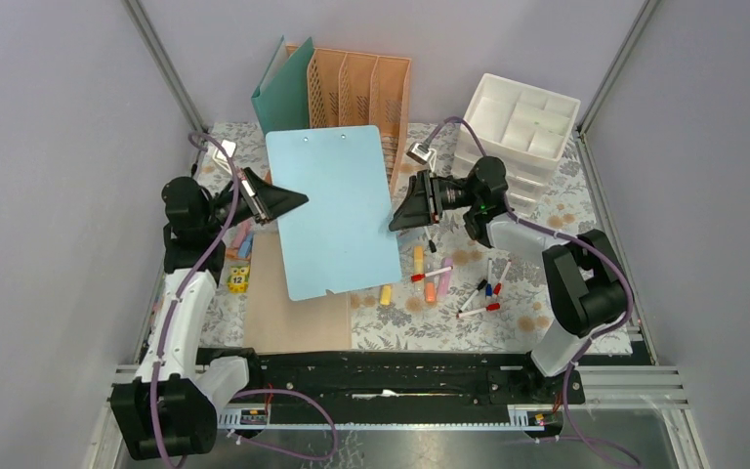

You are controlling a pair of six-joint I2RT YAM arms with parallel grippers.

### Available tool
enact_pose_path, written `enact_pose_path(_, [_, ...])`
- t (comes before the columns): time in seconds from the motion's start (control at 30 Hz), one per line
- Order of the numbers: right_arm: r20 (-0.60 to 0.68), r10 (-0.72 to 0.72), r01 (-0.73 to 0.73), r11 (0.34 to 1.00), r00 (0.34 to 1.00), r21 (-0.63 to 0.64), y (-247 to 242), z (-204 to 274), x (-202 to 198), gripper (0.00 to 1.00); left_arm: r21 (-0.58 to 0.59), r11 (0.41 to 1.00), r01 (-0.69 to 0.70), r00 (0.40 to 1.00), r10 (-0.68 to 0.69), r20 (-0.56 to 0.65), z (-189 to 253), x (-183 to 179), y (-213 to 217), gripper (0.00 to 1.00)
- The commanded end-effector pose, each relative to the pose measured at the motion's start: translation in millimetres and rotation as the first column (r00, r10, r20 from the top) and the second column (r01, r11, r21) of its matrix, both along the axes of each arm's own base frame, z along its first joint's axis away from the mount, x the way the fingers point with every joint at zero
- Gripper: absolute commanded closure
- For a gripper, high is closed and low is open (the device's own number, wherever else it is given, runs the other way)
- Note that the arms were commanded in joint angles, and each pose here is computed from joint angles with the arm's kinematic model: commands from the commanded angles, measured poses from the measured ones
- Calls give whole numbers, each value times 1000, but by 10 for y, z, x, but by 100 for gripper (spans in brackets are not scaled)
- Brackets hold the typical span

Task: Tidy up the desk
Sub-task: Pick up the folder from the center of the board.

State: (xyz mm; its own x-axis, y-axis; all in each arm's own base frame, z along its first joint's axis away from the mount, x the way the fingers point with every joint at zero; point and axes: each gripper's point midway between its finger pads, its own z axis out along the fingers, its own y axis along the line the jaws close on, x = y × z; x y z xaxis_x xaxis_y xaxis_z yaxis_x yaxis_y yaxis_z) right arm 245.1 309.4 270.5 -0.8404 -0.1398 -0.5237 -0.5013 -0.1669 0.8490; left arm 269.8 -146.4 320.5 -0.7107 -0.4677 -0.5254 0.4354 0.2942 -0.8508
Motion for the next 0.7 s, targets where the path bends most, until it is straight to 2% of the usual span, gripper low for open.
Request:
enact_pose_path(0.0, [214, 36, -40, 999, 976, 11, -154, 255, -59, 32, 68, 994, -91, 971, 74, 226, 455, 56, 77, 100])
enact_pose_path(0.07, [243, -6, 5, 1000, 970, 1, -272, 259, 84, 13, 88, 987, -136, 958, 109, 265, 555, 89, 116, 100])
enact_pose_path(0.1, [257, -35, 36, 999, 966, 0, -351, 292, 172, 7, 93, 983, -157, 950, 125, 286, 616, 103, 136, 100])
enact_pose_path(0.2, [339, -134, 131, 991, 931, 32, -624, 582, 399, 7, 111, 967, -227, 923, 177, 342, 806, 172, 220, 100])
enact_pose_path(0.37, [516, -247, 226, 969, 820, 104, -969, 1256, 533, 7, 166, 899, -405, 855, 308, 418, 1114, 478, 483, 100])
enact_pose_path(0.4, [546, -251, 224, 968, 799, 117, -982, 1379, 499, 7, 170, 880, -445, 830, 334, 447, 1195, 538, 541, 100])
enact_pose_path(0.43, [601, -257, 217, 966, 757, 140, -997, 1605, 406, 7, 159, 828, -538, 747, 381, 544, 1423, 660, 669, 100])
enact_pose_path(0.47, [618, -259, 214, 965, 742, 148, -1004, 1680, 381, 7, 153, 803, -576, 708, 396, 585, 1498, 704, 723, 100])
enact_pose_path(0.5, [572, -224, 244, 969, 789, 43, -1030, 1105, 474, 1, 141, 775, -616, 662, 412, 626, 1582, 747, 781, 100])
enact_pose_path(0.53, [608, -277, 518, 814, 744, -262, -1307, 258, 774, 0, 135, 746, -652, 620, 423, 661, 1632, 788, 836, 100])
enact_pose_path(0.57, [613, -248, 527, 784, 750, -327, -1391, 135, 727, 0, 125, 713, -690, 578, 440, 687, 1676, 839, 901, 100])
enact_pose_path(0.67, [601, -240, 519, 781, 763, -347, -1413, 92, 622, 0, 90, 650, -755, 473, 444, 761, 1780, 961, 1001, 100])
